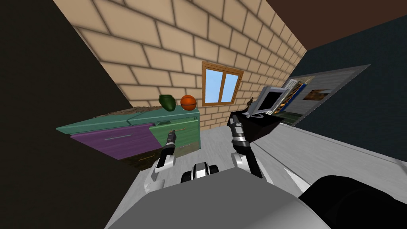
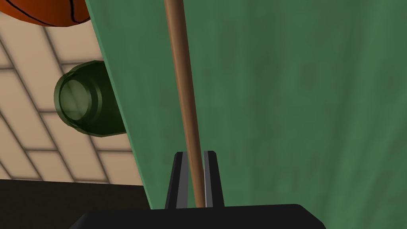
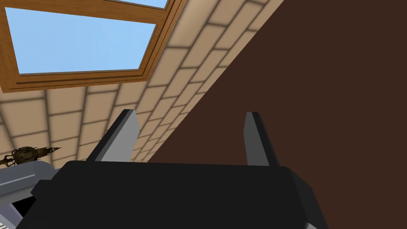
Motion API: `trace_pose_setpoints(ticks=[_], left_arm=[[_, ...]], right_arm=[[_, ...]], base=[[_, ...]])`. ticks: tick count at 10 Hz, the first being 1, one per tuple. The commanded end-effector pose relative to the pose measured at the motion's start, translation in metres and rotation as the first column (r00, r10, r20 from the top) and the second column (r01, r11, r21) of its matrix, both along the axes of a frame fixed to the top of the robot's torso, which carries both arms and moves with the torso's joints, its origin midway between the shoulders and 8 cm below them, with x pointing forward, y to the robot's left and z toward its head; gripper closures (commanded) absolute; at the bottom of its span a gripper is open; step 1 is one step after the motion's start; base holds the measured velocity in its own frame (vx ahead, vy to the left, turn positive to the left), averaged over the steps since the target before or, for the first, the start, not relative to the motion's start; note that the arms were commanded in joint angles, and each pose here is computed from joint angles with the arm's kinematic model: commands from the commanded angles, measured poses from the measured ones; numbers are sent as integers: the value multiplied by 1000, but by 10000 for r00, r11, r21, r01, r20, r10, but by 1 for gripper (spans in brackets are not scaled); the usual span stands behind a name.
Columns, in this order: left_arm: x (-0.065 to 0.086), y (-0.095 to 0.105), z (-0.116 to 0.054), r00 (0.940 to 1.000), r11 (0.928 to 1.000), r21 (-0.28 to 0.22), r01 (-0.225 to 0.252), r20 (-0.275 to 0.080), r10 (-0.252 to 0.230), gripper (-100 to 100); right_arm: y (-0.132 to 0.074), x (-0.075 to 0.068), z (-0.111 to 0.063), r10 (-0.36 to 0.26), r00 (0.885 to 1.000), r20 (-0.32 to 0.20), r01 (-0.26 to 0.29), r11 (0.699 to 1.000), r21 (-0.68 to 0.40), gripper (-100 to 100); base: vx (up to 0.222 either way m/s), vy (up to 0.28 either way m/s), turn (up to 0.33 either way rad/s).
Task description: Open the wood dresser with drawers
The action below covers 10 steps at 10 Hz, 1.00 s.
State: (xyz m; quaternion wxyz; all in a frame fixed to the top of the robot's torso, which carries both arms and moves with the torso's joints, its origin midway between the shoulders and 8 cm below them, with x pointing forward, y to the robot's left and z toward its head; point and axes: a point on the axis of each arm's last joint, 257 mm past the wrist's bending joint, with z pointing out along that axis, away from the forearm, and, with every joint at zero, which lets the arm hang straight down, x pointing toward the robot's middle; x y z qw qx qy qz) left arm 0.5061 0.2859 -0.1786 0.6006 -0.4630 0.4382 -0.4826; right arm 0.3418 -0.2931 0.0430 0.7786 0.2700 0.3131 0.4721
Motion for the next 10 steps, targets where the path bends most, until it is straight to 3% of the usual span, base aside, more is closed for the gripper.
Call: trace_pose_setpoints(ticks=[1, 2, 6, 10], left_arm=[[5, 3, 1, 9999, 9999, -5, -111, 0, 111, 100], [11, 20, 0, 9991, 9991, 34, -429, -21, 429, 100], [22, 52, 8, 9946, 9946, 69, -1032, 144, 1031, 100], [32, 84, 15, 9861, 9866, 9, -1634, 309, 1633, 100]], right_arm=[[0, 0, 0, 0, 10000, 0, 0, 10000, 0, 0], [0, 0, 0, -1, 10000, -2, 1, 10000, 0, 0], [0, 0, 0, 1, 10000, 0, -1, 10000, 1, 0], [0, 0, 0, 0, 10000, -1, 0, 10000, 0, 0]], base=[[-63, 14, -36], [-137, -9, -210], [-205, -31, -163], [-173, -32, -144]])
